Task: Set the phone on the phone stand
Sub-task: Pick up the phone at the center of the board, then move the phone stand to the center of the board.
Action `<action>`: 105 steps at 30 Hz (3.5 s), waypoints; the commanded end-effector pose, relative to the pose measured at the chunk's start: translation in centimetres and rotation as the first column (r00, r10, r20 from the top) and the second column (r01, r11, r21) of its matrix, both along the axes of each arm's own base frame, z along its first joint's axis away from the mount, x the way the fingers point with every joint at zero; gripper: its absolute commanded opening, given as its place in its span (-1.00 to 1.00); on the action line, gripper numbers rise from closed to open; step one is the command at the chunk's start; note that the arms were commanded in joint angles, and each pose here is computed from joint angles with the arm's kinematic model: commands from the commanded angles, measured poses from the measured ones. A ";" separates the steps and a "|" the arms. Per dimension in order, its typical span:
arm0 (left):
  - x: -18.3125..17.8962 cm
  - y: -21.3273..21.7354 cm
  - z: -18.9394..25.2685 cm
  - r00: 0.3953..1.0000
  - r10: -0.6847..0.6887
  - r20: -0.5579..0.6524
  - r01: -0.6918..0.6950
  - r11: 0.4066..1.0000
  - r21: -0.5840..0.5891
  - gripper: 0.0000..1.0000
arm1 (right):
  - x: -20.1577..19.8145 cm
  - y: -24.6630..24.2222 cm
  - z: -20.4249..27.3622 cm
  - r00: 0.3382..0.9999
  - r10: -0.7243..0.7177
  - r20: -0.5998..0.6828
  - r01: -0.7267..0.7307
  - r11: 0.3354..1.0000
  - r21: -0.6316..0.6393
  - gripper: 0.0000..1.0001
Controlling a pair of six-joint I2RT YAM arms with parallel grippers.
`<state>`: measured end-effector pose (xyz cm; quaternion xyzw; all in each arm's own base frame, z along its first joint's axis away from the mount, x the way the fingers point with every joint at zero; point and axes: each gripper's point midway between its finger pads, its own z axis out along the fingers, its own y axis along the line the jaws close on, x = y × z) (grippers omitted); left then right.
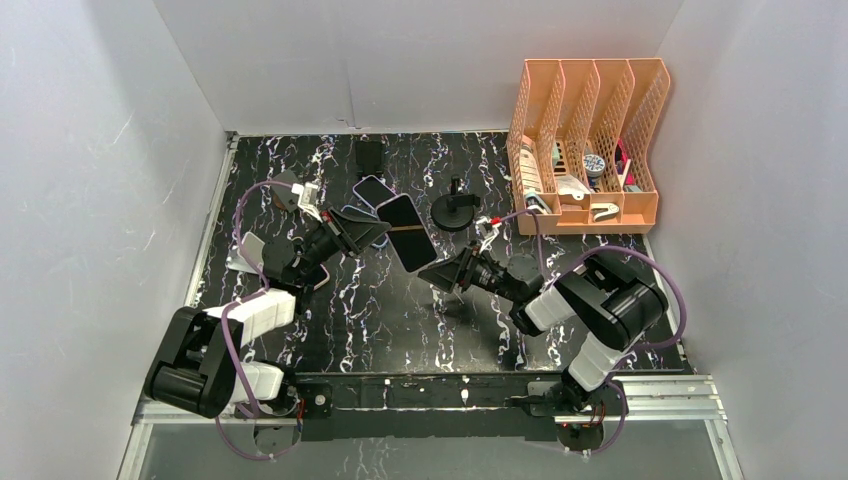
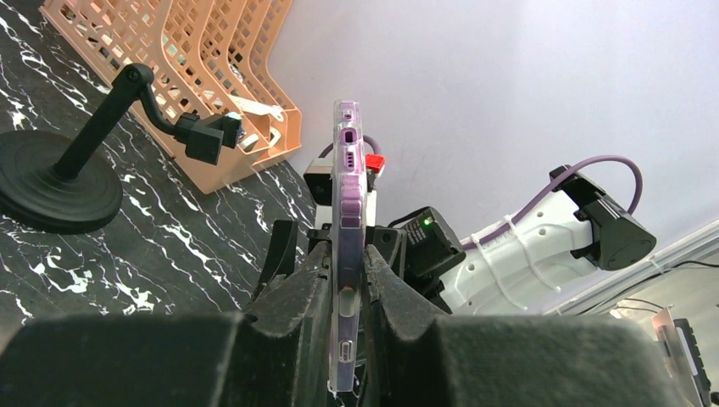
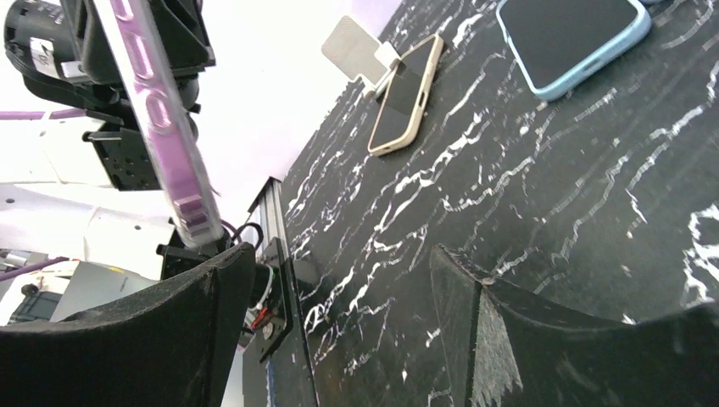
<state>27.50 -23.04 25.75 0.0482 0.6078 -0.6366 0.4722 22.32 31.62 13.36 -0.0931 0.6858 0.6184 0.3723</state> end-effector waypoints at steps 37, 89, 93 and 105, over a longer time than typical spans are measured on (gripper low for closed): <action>-0.6 1.3 3.0 0.993 0.067 0.097 -0.051 0.987 -0.155 -1.00 | -0.3 1.7 11.1 0.897 -0.026 0.441 -0.090 0.967 0.240 0.60; 14.4 -6.0 -12.5 0.950 0.125 0.286 -0.288 0.705 0.647 0.26 | 5.5 -11.2 23.2 0.655 -0.337 0.677 0.491 0.870 -0.041 -0.97; 14.9 -8.4 -14.7 0.953 0.065 0.296 -0.251 0.713 0.655 0.27 | 5.4 -11.6 23.0 0.647 -0.332 0.686 0.504 0.862 -0.058 -0.97; 16.8 -13.0 -16.1 0.947 -0.020 0.322 -0.159 0.839 0.520 0.30 | 6.2 -12.0 20.6 0.665 -0.317 0.676 0.527 0.841 -0.123 -0.97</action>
